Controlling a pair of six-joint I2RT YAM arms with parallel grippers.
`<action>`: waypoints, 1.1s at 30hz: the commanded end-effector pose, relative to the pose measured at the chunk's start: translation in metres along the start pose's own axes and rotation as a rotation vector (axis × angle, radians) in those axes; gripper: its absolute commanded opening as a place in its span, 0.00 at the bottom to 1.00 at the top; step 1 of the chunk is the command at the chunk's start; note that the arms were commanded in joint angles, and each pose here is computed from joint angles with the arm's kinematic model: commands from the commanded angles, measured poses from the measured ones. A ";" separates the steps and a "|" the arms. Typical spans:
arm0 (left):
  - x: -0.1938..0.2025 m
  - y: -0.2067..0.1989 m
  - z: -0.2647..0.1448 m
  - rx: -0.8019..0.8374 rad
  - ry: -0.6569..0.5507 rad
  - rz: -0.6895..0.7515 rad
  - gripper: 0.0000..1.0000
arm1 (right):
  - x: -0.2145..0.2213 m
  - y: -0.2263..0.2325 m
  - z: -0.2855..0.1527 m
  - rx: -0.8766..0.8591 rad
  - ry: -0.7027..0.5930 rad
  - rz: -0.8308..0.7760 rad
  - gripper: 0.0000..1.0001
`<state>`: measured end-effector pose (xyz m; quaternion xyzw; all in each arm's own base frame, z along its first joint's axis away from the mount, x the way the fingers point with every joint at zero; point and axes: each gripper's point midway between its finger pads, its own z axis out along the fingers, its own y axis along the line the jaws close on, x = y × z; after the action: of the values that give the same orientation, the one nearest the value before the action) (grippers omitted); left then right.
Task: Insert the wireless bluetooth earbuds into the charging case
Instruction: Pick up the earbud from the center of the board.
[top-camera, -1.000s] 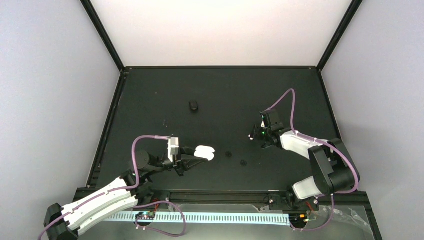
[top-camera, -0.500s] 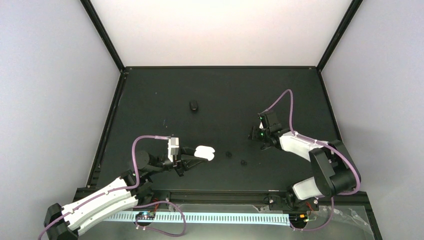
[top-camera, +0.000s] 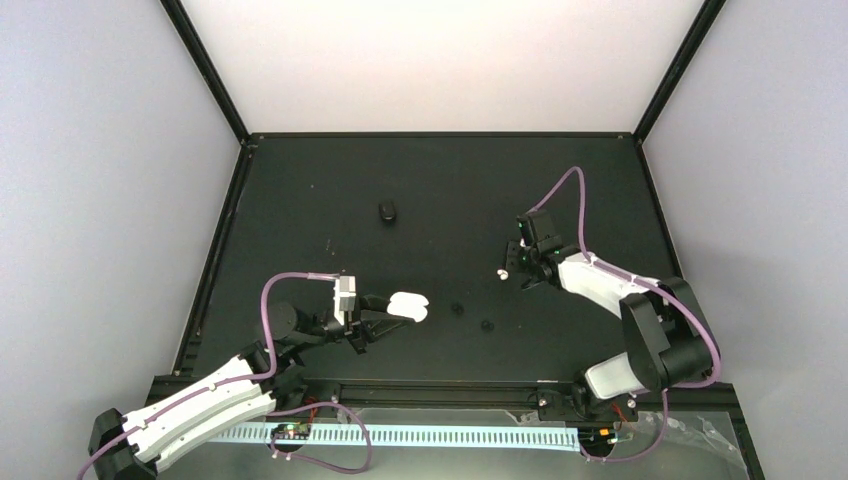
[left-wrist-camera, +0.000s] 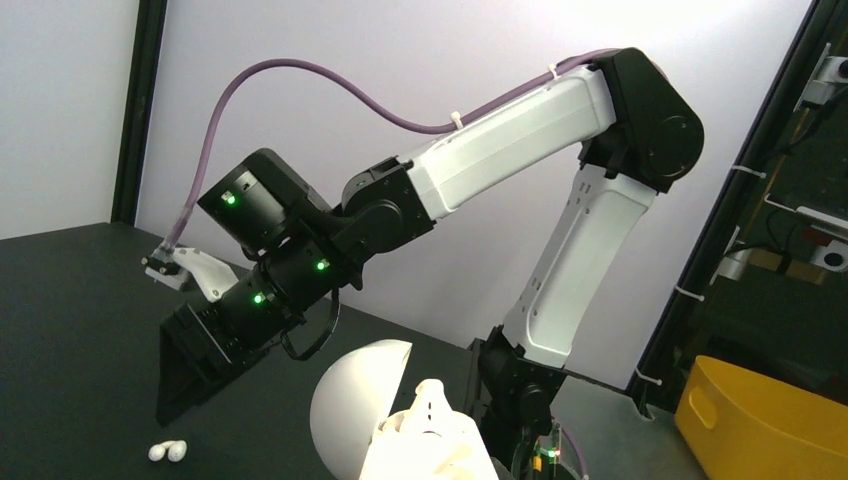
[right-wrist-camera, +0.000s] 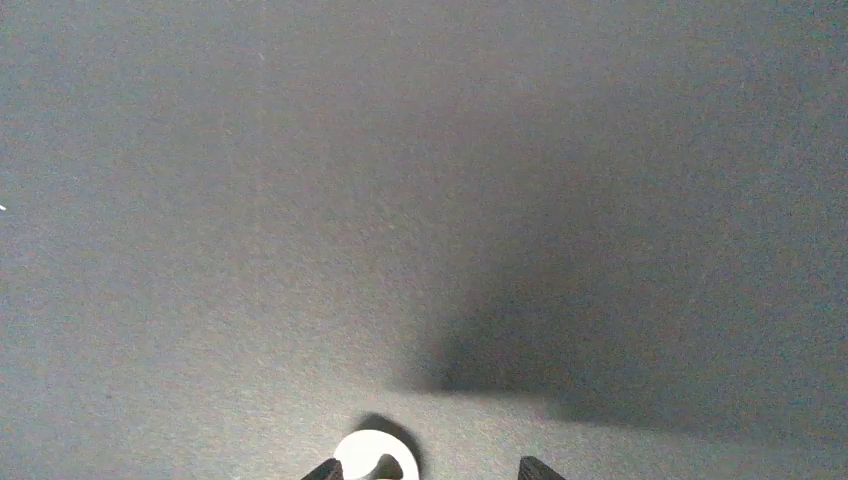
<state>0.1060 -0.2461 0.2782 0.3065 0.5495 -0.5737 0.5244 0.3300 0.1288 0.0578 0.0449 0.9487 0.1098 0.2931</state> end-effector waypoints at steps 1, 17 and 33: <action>-0.004 -0.006 -0.001 0.020 -0.012 0.021 0.01 | 0.009 -0.011 0.007 0.053 0.034 -0.029 0.45; -0.004 -0.007 -0.001 0.024 -0.011 0.026 0.01 | 0.024 -0.005 0.016 0.047 0.090 -0.084 0.41; -0.004 -0.007 -0.003 0.023 -0.015 0.026 0.02 | 0.033 0.014 0.014 0.006 0.098 -0.131 0.26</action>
<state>0.1042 -0.2441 0.2801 0.3074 0.5454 -0.5741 0.5278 0.3127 0.1495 0.0334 -0.0151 0.9617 0.0966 0.2560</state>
